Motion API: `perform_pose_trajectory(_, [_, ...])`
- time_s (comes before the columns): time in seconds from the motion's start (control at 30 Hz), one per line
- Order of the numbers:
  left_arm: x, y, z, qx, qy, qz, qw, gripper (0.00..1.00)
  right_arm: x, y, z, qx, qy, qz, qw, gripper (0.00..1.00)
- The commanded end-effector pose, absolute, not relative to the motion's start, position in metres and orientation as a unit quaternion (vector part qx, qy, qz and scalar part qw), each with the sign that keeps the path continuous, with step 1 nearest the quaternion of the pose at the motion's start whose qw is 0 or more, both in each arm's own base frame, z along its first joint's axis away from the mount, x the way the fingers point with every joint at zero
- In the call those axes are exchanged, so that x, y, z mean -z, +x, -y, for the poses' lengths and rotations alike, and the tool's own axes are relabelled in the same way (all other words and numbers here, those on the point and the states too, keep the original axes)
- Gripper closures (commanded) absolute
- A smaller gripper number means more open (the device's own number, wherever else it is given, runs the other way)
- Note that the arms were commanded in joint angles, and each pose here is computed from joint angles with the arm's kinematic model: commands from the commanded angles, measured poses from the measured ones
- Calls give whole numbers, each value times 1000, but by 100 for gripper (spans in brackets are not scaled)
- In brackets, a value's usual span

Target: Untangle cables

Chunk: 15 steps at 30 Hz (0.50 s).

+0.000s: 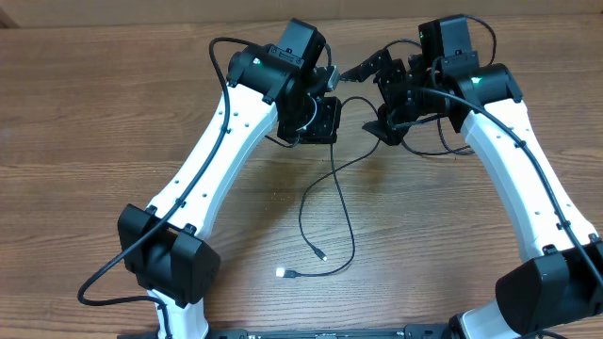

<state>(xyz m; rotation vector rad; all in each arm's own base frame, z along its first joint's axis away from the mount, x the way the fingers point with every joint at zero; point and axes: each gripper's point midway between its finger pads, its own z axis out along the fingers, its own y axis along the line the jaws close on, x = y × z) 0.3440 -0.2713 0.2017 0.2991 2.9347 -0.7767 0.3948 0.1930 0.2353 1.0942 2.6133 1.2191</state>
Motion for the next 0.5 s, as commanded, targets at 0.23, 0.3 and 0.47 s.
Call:
perform_pose_trajectory(0.23, [-232, 325, 289, 286, 132, -947, 63, 96, -243, 408, -191, -405, 396, -823, 40, 20])
perform_pose_trajectory(0.3, [-232, 325, 288, 286, 130, -947, 63, 96, -243, 410, -188, -405, 399, -821, 43, 20])
perform_pose_trajectory(0.47, [-233, 325, 288, 288, 130, -947, 61, 96, -242, 416, -176, -399, 412, -818, 54, 33])
